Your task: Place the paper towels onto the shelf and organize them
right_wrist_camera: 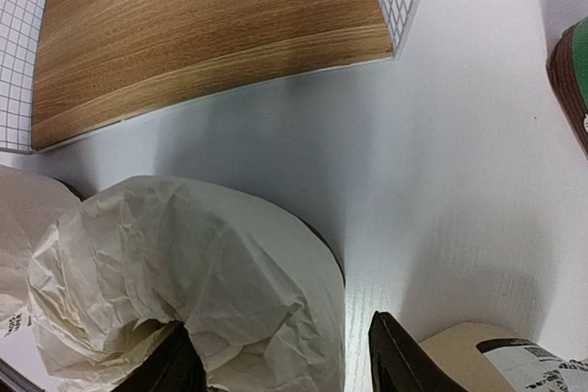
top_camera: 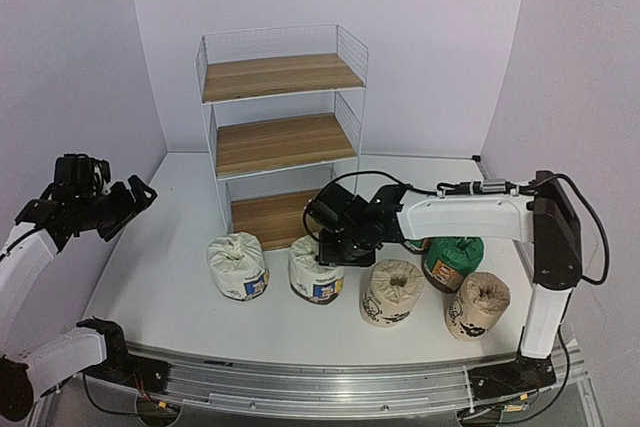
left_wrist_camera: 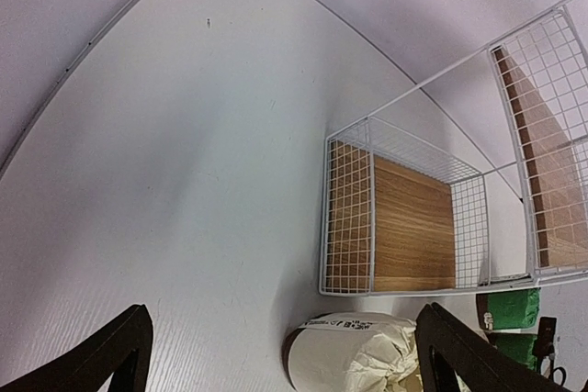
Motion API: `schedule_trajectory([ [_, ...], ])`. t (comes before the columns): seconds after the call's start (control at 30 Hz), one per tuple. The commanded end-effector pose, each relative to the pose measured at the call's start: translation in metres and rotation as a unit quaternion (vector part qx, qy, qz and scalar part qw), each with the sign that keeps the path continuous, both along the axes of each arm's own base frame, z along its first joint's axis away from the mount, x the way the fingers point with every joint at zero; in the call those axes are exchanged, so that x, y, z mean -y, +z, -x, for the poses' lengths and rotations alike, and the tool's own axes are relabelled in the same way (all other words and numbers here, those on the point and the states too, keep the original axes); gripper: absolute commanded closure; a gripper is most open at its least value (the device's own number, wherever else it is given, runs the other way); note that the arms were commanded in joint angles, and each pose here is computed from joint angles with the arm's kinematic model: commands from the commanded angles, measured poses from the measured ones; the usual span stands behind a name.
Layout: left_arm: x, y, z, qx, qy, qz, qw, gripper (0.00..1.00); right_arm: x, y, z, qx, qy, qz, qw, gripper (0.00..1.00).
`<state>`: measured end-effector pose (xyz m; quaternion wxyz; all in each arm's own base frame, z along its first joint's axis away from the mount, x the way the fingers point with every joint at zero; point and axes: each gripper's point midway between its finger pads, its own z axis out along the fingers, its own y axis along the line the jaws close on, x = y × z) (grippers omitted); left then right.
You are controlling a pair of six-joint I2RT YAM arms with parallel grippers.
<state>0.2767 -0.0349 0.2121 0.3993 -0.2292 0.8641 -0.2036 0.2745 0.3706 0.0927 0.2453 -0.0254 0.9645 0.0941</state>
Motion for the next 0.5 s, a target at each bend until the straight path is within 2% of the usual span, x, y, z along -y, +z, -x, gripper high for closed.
schedule_trajectory([
  [0.0, 0.0, 0.0, -0.002, 0.002, -0.003, -0.005, 1.0, 0.0, -0.008, -0.007, 0.007, -0.008, -0.002, 0.001, 1.0, 0.51],
  [0.1, 0.0, 0.0, -0.001, 0.002, -0.003, -0.006, 1.0, 0.0, -0.009, -0.001, 0.007, 0.009, -0.008, 0.001, 1.0, 0.63],
  [0.2, 0.0, 0.0, 0.0, 0.002, -0.003, -0.007, 1.0, 0.0, -0.009, 0.011, 0.005, 0.027, -0.014, -0.005, 1.0, 0.7],
  [0.47, -0.001, -0.001, 0.0, -0.001, 0.0, -0.009, 1.0, 0.0, -0.012, 0.053, -0.021, 0.11, -0.046, -0.026, 0.993, 0.77],
])
